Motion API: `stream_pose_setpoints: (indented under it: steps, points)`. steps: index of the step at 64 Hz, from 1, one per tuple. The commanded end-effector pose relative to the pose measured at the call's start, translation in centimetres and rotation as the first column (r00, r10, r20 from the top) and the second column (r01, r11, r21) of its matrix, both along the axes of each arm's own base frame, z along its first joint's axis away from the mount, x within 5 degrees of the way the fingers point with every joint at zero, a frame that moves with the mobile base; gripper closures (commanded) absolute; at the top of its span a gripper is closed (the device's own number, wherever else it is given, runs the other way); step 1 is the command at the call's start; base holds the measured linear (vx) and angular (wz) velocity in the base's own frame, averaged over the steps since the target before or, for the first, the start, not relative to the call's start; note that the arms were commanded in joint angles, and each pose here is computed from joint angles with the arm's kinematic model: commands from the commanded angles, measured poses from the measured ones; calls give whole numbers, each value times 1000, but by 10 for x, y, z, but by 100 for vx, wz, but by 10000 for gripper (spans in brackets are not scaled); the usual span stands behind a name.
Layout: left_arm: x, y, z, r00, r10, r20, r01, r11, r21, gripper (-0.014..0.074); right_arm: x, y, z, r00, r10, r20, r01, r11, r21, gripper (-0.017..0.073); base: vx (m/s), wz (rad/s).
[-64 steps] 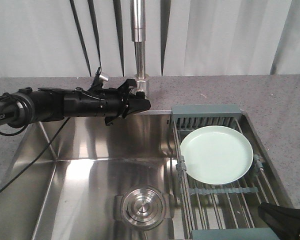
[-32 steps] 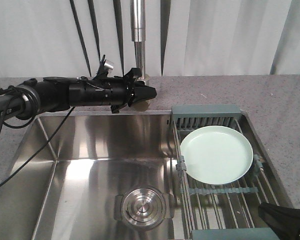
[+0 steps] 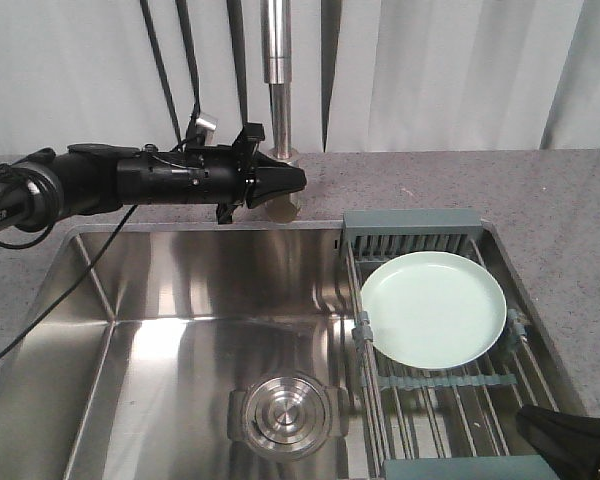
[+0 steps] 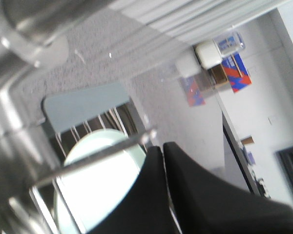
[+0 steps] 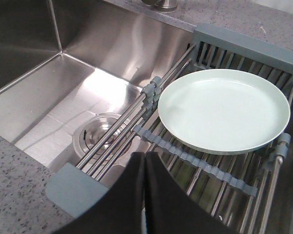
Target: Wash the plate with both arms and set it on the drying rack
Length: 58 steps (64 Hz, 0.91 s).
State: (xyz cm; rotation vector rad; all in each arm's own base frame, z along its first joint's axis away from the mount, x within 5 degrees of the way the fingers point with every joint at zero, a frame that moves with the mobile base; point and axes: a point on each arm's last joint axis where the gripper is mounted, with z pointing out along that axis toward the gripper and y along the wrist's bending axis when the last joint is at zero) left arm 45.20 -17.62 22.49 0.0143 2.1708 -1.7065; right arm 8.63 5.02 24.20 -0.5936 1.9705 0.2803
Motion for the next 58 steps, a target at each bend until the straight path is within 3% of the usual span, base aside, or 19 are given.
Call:
stream_pose_setpoints:
  steps: [1,9,20,24,29,34,41,43,49,58]
  points:
    - [-12,8,44,995,-88,52,91,994,-62,600,3,3,14,997,9,80,-12,999,40,564,0,0]
    - [-23,19,58,985,-151,88,150,988,23,600,3,3,14,997,9,80,-12,999,40,564,0,0]
    - [-43,35,91,974,-179,137,152,971,187,600,3,3,14,997,9,80,-12,999,40,564,0,0]
    - [-50,42,100,970,-192,149,145,949,279,600,3,3,14,997,9,80,-12,999,40,564,0,0]
    - [-64,50,114,966,-205,156,128,906,403,600,3,3,14,997,9,80,-12,999,40,564,0,0]
    - [-79,61,128,960,-226,165,100,828,552,600,3,3,14,997,9,79,-12,999,40,564,0,0]
    - [-103,75,155,955,-212,208,19,741,671,600,3,3,14,997,9,80,-12,999,40,564,0,0]
    - [-110,78,164,952,-204,227,-8,726,688,600,3,3,14,997,9,80,-12,999,40,564,0,0]
    - [-130,84,187,938,-199,284,-65,704,708,600,3,3,14,997,9,80,-12,999,40,564,0,0]
    - [-168,90,216,907,-193,374,-135,708,693,600,3,3,14,997,9,80,-12,999,40,564,0,0]
